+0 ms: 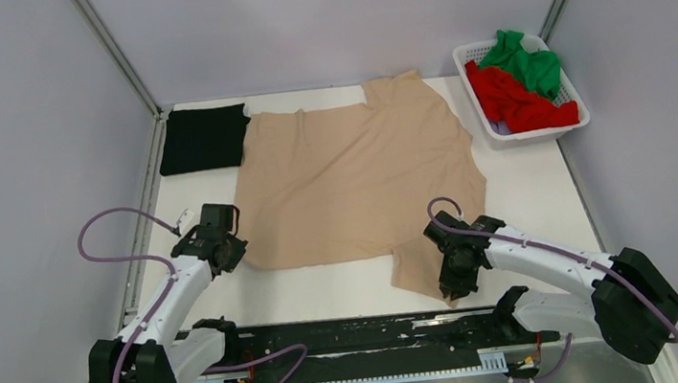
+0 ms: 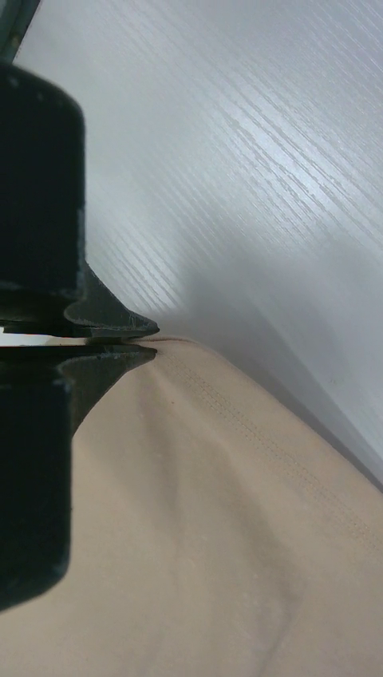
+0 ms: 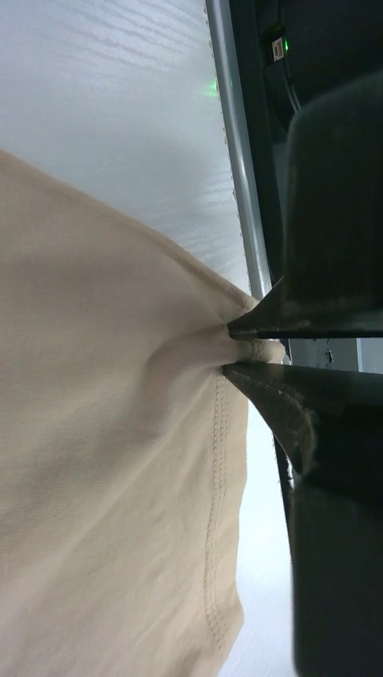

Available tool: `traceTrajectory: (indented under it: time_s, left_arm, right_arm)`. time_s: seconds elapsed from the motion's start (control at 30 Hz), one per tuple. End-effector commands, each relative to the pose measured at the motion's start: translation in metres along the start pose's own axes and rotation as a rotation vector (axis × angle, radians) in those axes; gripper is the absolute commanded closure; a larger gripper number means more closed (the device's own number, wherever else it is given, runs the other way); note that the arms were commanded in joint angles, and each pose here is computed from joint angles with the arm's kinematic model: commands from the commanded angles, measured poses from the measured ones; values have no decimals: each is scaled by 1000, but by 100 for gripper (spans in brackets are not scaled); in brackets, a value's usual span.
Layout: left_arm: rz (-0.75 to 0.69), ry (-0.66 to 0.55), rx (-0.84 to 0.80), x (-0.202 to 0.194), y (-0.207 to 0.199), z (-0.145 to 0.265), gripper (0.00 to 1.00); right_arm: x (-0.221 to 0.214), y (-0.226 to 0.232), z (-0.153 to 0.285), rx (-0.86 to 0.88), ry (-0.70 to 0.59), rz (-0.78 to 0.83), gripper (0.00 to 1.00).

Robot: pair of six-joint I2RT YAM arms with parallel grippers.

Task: Fold and stack the t-shirts
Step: Grab the side of the flattened tshirt closest away from the robot with both arms, then fold the flattened tshirt in 1/3 of the way

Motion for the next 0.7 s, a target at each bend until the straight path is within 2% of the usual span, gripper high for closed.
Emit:
traceTrajectory:
  time_s: [0.0,0.03,0.17,0.33,0.53,0.67]
  left_arm:
    - [2,11,38,-2,7,5,100]
    - [5,16,43,-3,9,6,100]
    - [6,50,76,-12,21,12,100]
    - [6,73,110,-22,35,18,100]
    - [19,71,92,-26,42,26,100]
    - [24,58,63,-26,42,30,100]
  right_arm:
    - [6,9,2,40,-61,-45,97]
    - [4,5,6,16,-65,-54,100]
    - [-11,-10,21,-89,-25,-32,100]
    - [-35,-20,29,-118,32,-16,100]
    - [-54,-25,36,-78,100,-32,100]
    - [-49,-11,36,42,57,-33,100]
Point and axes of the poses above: each gripper's point midway between its finger pads, its own z axis back along the fingers, its own y axis along the line the jaws close on, x = y × z, the point moved 5 cm from there along z, back along the fingers, and after that the axes turned 11 degrees about -z, right-handed, at the moved point
